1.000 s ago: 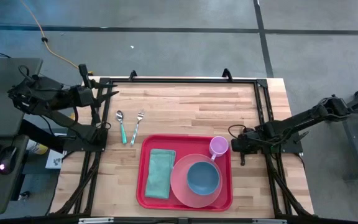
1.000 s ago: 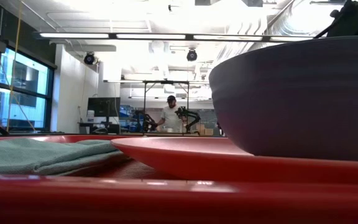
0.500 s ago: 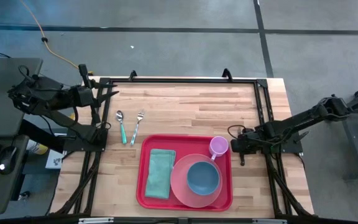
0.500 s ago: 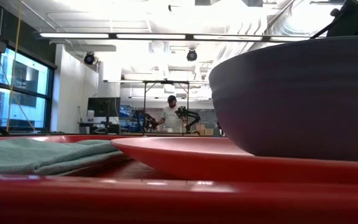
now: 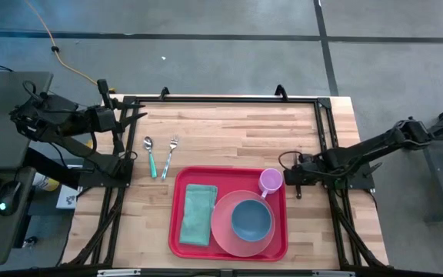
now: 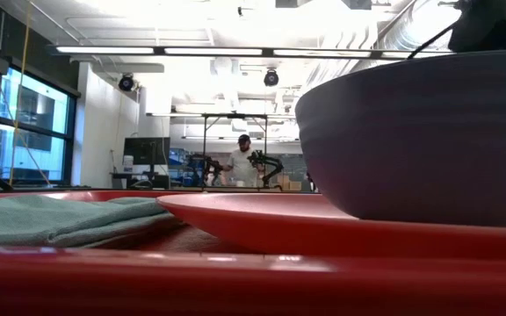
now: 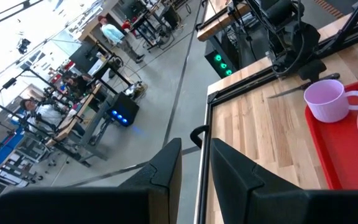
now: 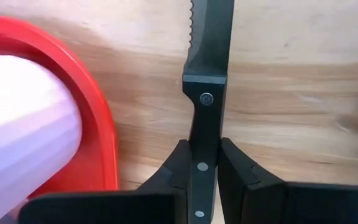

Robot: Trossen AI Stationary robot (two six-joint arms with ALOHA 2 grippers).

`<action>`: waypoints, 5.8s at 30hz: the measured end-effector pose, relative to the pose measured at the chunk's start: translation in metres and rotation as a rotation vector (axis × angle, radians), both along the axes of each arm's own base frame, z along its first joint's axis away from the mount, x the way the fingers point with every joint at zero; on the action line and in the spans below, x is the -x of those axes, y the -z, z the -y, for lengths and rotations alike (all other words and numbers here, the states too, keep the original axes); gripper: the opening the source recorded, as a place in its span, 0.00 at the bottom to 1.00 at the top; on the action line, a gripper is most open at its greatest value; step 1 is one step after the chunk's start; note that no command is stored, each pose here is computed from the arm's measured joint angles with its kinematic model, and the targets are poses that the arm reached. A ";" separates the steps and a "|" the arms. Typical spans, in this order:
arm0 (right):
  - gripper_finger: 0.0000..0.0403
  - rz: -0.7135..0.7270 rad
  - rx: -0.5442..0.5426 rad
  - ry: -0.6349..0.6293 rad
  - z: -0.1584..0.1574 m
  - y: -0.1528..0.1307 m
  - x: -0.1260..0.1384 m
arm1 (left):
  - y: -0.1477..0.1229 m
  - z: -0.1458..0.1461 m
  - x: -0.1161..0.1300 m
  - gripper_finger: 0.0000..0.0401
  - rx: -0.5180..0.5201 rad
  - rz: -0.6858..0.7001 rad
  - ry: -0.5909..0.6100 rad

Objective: Set up tray
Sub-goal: Put the black knife on top of the blue napkin to the left of the pink plate

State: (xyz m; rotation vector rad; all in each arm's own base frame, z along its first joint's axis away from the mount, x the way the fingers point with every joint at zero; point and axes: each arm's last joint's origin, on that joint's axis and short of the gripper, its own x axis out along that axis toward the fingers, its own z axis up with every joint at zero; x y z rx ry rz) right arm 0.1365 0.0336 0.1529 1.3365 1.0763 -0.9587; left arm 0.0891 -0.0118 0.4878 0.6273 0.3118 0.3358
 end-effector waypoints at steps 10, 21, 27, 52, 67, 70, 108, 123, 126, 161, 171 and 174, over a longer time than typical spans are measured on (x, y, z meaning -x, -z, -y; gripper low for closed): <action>0.07 -0.033 0.040 -0.042 -0.001 -0.043 -0.006 | 0.000 0.000 0.000 0.29 0.000 0.000 0.000; 0.07 0.106 0.228 -0.095 0.003 -0.144 -0.011 | 0.000 0.000 0.000 0.29 -0.001 0.000 0.001; 0.07 0.276 0.390 -0.133 0.008 -0.195 -0.012 | 0.000 0.000 0.000 0.29 -0.001 -0.001 0.001; 0.06 0.675 0.650 -0.577 -0.017 -0.273 -0.111 | -0.001 0.000 -0.001 0.29 0.016 0.014 -0.002; 0.06 0.971 0.454 -0.517 -0.079 -0.223 -0.223 | 0.000 0.000 0.000 0.29 0.036 0.016 -0.005; 0.06 1.018 0.392 -0.493 -0.094 -0.204 -0.245 | 0.000 0.000 -0.001 0.29 0.033 0.015 -0.005; 0.06 0.473 0.302 -0.643 -0.137 -0.144 -0.334 | 0.000 0.000 0.001 0.29 0.083 0.038 -0.015; 0.06 0.427 0.415 -0.431 -0.116 -0.134 -0.338 | 0.000 0.000 0.000 0.29 0.094 0.040 -0.008; 0.06 0.435 0.402 -0.399 -0.125 -0.126 -0.341 | 0.000 0.000 0.001 0.29 0.098 0.042 -0.008; 0.06 0.412 0.217 -0.202 -0.180 -0.047 -0.353 | -0.002 -0.005 0.015 0.29 0.126 0.084 -0.007; 0.06 0.346 0.155 -0.194 -0.176 -0.044 -0.350 | -0.004 -0.008 0.024 0.29 0.134 0.108 -0.007; 0.06 0.345 0.134 -0.186 -0.177 -0.044 -0.350 | -0.004 -0.009 0.024 0.29 0.132 0.108 -0.006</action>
